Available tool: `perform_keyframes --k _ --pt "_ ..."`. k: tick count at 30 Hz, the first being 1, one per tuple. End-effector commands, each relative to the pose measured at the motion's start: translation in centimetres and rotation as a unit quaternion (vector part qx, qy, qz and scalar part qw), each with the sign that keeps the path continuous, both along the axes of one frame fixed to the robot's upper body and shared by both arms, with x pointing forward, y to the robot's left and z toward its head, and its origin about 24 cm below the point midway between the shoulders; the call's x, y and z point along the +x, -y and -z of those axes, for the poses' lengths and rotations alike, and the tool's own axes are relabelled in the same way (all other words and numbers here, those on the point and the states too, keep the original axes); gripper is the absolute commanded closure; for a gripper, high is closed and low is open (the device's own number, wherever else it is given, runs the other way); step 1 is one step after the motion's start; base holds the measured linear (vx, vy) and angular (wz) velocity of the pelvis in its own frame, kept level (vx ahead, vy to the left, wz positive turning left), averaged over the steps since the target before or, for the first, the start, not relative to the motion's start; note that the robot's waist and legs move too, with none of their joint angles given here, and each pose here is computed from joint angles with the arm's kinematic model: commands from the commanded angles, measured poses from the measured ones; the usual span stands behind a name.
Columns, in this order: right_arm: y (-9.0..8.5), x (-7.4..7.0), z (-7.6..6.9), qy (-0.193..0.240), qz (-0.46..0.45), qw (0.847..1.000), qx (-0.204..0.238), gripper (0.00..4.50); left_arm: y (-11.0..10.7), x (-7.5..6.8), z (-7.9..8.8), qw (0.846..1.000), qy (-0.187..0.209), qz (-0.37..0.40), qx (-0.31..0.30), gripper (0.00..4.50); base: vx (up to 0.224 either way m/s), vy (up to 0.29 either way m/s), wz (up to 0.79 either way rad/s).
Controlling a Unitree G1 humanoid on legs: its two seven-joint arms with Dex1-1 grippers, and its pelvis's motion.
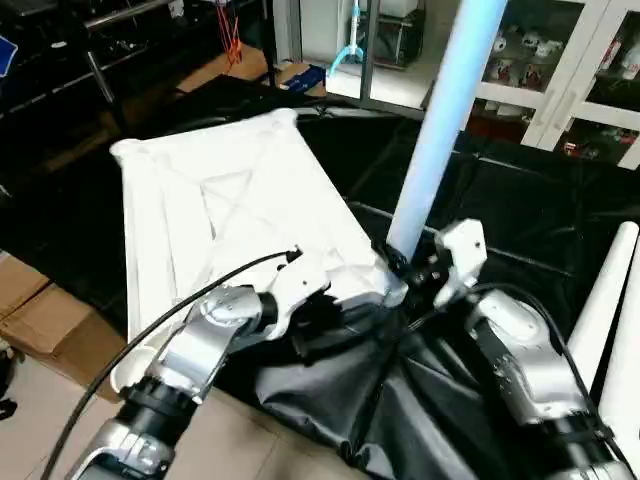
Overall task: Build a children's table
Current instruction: Pick table leg
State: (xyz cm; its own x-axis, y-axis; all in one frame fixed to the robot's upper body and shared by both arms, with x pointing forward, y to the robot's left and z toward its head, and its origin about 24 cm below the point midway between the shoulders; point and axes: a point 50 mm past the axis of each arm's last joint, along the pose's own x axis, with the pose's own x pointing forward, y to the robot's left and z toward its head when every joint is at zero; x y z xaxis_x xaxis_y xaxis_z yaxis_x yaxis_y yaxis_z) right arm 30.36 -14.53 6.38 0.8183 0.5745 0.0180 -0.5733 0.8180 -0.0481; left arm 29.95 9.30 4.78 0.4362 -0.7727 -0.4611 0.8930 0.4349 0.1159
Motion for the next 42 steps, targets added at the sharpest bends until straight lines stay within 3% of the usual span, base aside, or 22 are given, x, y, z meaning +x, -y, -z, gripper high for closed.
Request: perform_keyframes --k 1,7,10,16,23,30,36,42 --pt "5.6 -1.4 6.3 -0.147 0.159 0.974 -0.070 2.66 -0.7 0.2 -1.4 0.999 0.014 -0.016 -0.035 4.50 0.000 0.000 0.00" --pt "5.5 -1.2 6.8 -0.145 0.215 0.962 -0.085 2.66 0.5 0.3 -2.0 0.998 0.017 -0.039 -0.048 4.50 0.000 0.000 0.00" --pt "5.4 -1.3 7.0 -0.151 0.234 0.958 -0.069 2.66 0.9 0.5 -2.1 0.997 0.019 -0.053 -0.052 4.50 0.000 0.000 0.00" --pt "5.5 -1.0 6.7 -0.129 0.295 0.945 -0.058 2.66 1.6 1.8 -2.8 0.987 0.061 -0.141 -0.039 4.50 0.000 0.000 0.00" --pt "5.3 -0.6 6.1 -0.105 0.318 0.941 -0.053 2.66 1.3 2.5 -3.2 0.979 0.091 -0.181 -0.019 4.50 0.000 0.000 0.00" --pt "5.0 -0.4 5.5 -0.087 0.329 0.940 -0.035 2.66 0.8 2.9 -3.4 0.973 0.111 -0.203 -0.001 4.50 0.000 0.000 0.00" --pt "4.5 -0.3 5.1 -0.077 0.322 0.944 -0.007 2.66 0.8 2.8 -3.1 0.973 0.102 -0.208 -0.015 4.50 0.000 0.000 0.00" --pt "3.6 0.0 4.6 -0.065 0.289 0.955 -0.010 2.66 1.2 2.3 -3.0 0.979 0.091 -0.183 -0.026 4.50 0.000 0.000 0.00"
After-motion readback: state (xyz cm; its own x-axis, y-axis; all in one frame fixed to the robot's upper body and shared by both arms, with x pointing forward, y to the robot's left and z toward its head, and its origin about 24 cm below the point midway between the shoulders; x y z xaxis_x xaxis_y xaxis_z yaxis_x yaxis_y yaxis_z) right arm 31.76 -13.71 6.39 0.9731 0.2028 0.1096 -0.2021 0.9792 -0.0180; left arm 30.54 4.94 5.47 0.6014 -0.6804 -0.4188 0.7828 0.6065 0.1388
